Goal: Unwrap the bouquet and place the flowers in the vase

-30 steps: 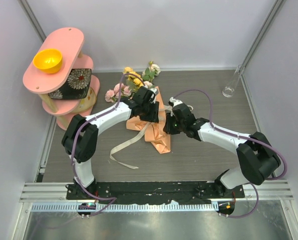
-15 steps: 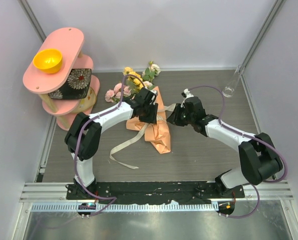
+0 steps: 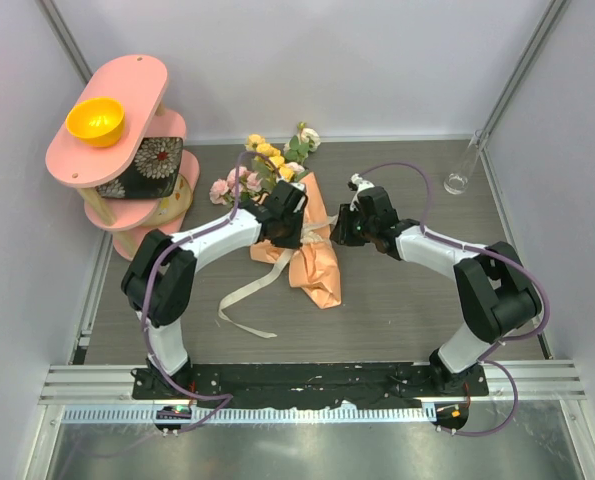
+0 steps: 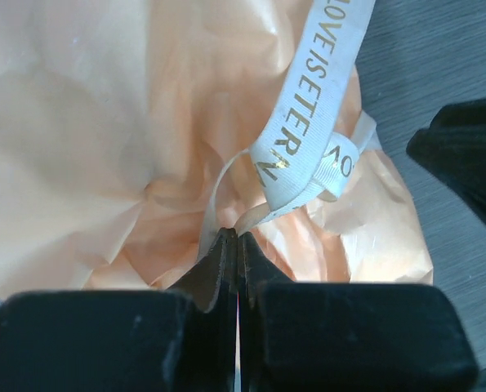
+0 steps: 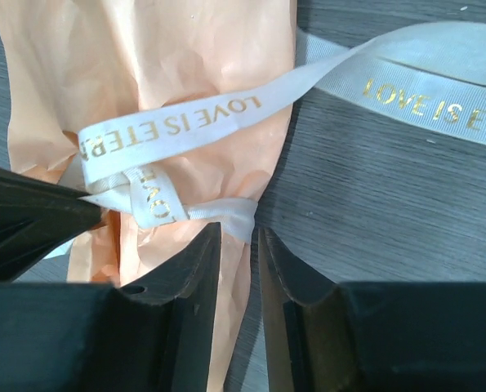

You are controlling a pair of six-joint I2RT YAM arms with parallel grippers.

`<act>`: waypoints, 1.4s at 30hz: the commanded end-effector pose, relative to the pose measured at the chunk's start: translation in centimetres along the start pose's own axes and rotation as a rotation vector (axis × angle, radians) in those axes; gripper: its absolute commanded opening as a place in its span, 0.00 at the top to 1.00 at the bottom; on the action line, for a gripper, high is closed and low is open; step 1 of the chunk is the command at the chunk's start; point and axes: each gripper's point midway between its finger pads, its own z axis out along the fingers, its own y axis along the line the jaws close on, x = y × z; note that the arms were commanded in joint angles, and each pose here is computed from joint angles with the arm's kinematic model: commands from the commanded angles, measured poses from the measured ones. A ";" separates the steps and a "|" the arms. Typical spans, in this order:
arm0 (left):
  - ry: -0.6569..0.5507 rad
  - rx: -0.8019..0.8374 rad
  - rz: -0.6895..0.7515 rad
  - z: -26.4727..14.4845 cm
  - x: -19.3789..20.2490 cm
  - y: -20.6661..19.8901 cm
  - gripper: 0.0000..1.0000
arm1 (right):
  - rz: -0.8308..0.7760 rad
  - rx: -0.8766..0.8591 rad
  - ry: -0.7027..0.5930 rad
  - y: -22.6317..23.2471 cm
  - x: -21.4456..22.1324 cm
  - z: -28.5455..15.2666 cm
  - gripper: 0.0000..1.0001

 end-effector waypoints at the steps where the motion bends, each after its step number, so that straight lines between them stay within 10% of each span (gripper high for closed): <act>1: -0.134 0.034 -0.053 -3.4 -1.9 -0.7 1.00 | -0.057 -0.059 -0.077 1.8 -2.5 -0.3 0.68; 13: -0.166 0.134 -0.110 -5.5 -1.6 -2.0 1.00 | -0.005 -0.277 -0.062 7.0 -2.5 0.5 0.55; 22: -0.217 0.091 -0.145 -7.0 -2.1 -1.1 1.00 | -0.031 -0.188 -0.050 5.8 -2.1 1.3 0.69; 26: -0.224 0.067 -0.161 -7.2 -1.6 -0.4 1.00 | -0.034 -0.090 -0.075 4.1 -2.6 1.0 0.92; 38: -0.191 -0.001 -0.181 -6.4 1.8 2.2 1.00 | 0.112 -0.049 -0.152 3.8 -3.0 -2.6 0.99; 42: -0.187 0.076 -0.172 -7.2 1.7 0.8 0.62 | 0.080 -0.168 -0.148 6.1 -3.2 -3.7 0.99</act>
